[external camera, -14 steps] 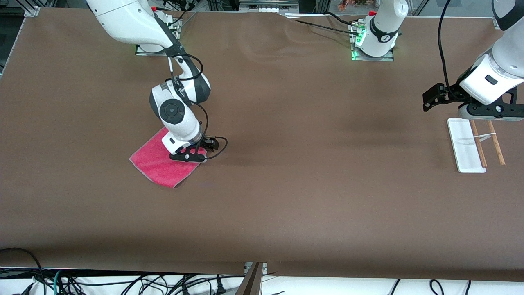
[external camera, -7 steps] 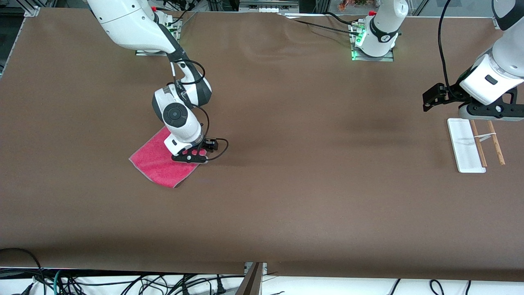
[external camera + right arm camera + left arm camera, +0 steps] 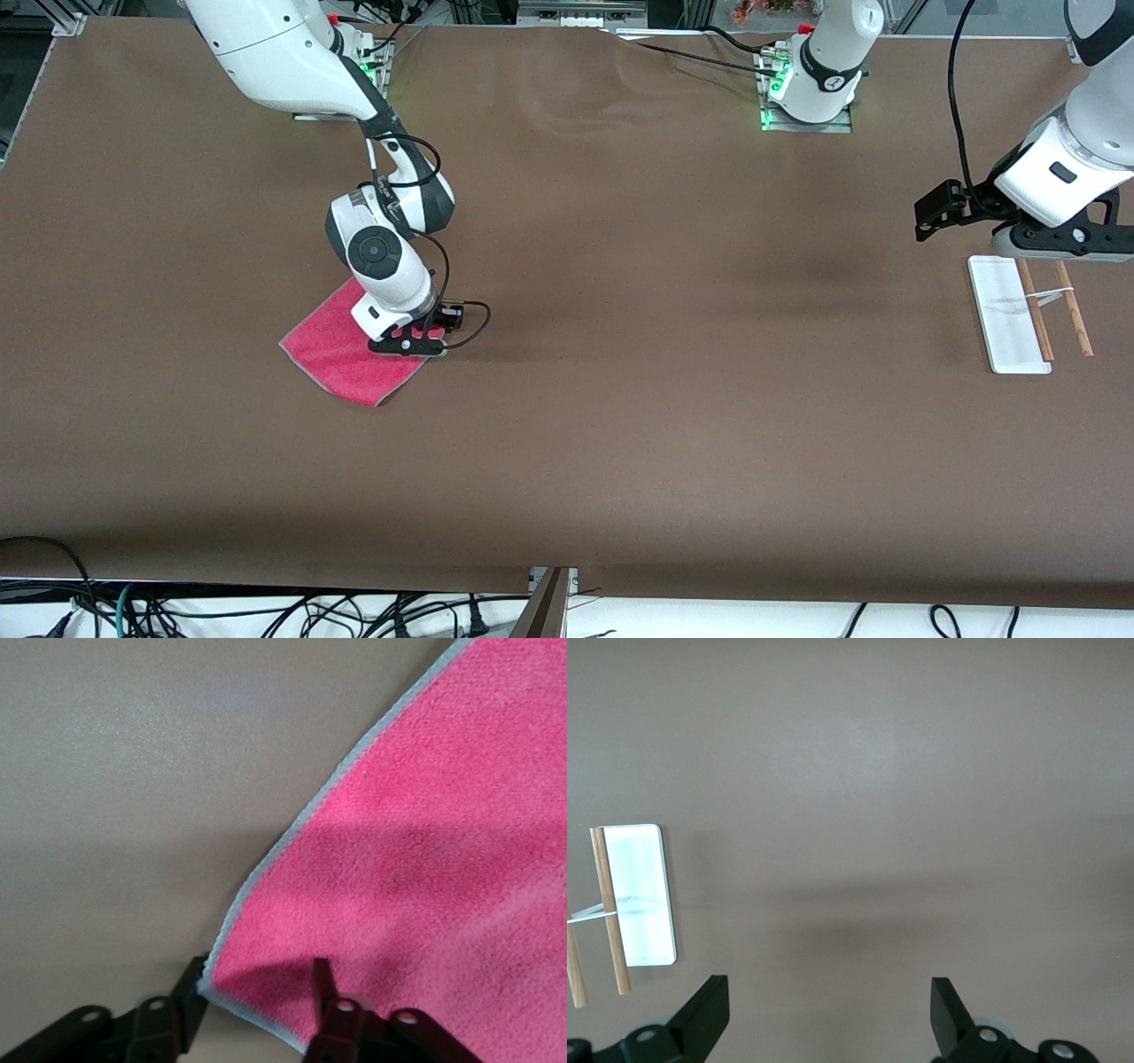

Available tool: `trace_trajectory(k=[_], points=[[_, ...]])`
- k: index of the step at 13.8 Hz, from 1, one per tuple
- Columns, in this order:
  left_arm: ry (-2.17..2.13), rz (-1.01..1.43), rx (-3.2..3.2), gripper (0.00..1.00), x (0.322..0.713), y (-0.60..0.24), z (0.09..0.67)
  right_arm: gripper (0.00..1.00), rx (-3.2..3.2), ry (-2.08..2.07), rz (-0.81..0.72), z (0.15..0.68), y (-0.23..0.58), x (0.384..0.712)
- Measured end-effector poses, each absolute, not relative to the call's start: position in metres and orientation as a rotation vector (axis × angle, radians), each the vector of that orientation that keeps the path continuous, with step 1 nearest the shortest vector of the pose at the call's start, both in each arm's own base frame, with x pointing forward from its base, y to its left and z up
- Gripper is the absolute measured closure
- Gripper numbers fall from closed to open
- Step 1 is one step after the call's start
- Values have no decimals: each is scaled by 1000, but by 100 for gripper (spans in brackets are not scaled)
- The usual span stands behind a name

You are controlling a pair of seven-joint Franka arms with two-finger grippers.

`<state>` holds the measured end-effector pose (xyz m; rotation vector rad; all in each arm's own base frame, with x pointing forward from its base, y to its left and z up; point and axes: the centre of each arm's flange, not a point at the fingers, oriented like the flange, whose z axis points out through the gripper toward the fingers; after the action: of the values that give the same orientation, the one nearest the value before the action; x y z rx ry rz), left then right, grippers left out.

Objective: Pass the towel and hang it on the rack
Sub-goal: 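Close the right gripper on the towel corner and lift it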

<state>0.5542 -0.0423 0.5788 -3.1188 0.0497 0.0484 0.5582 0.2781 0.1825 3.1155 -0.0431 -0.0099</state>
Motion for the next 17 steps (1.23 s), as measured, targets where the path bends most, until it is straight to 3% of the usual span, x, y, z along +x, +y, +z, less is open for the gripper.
trace_trajectory(k=[2,3,4,6,11,17], points=[[50,48,-3119,0,554,-42,579,75,3115,-43,-11,182,278,558],[50,48,-3119,0,554,-42,579,82,3115,-43,-11,182,278,558],[50,48,-3119,0,554,-42,579,82,3115,-43,-11,182,278,558],[50,48,-3119,0,554,-42,579,98,3115,-43,-11,182,278,558],[50,48,-3119,0,554,-42,579,98,3115,-62,-21,193,279,567],[50,48,-3119,0,554,-42,579,98,3198,-256,-267,266,308,597]])
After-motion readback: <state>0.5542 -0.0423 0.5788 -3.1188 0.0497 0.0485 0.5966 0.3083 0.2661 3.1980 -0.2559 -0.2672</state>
